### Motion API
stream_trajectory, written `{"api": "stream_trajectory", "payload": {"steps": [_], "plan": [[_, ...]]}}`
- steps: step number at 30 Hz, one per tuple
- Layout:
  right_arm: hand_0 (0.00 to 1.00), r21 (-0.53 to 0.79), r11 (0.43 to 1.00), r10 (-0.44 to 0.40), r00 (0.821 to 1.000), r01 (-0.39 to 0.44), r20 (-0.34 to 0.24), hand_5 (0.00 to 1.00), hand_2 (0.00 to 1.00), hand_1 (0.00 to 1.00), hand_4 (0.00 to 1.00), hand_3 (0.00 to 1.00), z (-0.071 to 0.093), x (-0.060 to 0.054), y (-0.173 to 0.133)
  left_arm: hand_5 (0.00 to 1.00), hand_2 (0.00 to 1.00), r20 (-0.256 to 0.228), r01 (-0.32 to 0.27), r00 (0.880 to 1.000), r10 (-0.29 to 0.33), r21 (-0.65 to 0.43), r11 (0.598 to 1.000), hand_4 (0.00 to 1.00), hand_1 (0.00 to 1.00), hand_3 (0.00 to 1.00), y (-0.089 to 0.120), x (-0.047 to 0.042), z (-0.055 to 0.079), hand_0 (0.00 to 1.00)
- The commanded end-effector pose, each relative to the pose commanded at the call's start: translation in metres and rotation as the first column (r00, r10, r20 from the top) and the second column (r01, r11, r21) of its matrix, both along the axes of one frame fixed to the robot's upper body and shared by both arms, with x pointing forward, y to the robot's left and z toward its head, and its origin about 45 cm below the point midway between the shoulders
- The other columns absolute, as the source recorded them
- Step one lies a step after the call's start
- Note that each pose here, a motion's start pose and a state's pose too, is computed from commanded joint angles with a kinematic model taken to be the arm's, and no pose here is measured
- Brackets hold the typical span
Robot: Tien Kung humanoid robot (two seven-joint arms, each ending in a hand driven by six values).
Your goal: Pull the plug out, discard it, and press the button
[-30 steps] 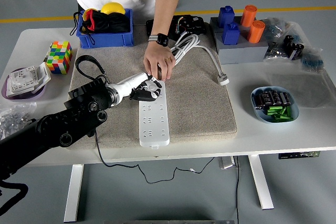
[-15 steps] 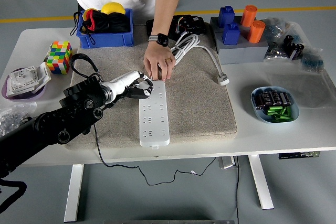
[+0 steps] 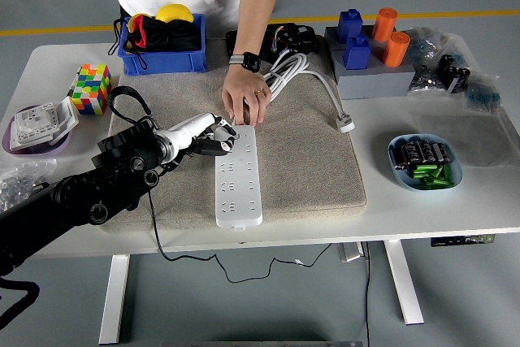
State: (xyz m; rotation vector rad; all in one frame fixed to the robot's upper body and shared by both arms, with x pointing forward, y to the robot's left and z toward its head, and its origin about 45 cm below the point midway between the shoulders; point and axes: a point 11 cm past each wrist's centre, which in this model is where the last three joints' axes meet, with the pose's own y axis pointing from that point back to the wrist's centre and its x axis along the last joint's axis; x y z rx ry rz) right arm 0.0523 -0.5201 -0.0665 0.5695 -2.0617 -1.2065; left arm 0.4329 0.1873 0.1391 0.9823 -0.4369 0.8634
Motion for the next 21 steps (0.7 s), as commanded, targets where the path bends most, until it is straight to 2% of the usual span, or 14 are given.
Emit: {"api": "stream_trajectory", "payload": {"steps": [7,16,21], "plan": [[0.748,0.0,1.0,-0.003,1.0,0.003,0.002,0.471,0.644,0.658,0.651,0.612,-0.0001,0.0001,0.0002,0.447,0.046,0.006,0.0,1.0,0.0,-0.004,1.0,0.506,0.002,0.717,-0.0002,0.0015,0.003,0.002],[0.748,-0.012,1.0,-0.005,1.0,0.006,0.007,0.471,0.644,0.658,0.651,0.613,-0.0005,-0.0001,0.0007,0.446,0.046,-0.02,0.008,1.0,-0.008,0.01,1.0,0.508,0.002,0.713,-0.0002,-0.0043,-0.0059,0.002],[0.748,-0.019,1.0,-0.006,1.0,0.006,0.011,0.47,0.641,0.656,0.652,0.611,0.0004,0.0007,-0.0007,0.437,0.047,0.001,0.003,1.0,-0.003,-0.009,1.0,0.508,0.002,0.714,-0.0007,-0.0009,0.0018,0.002]]}}
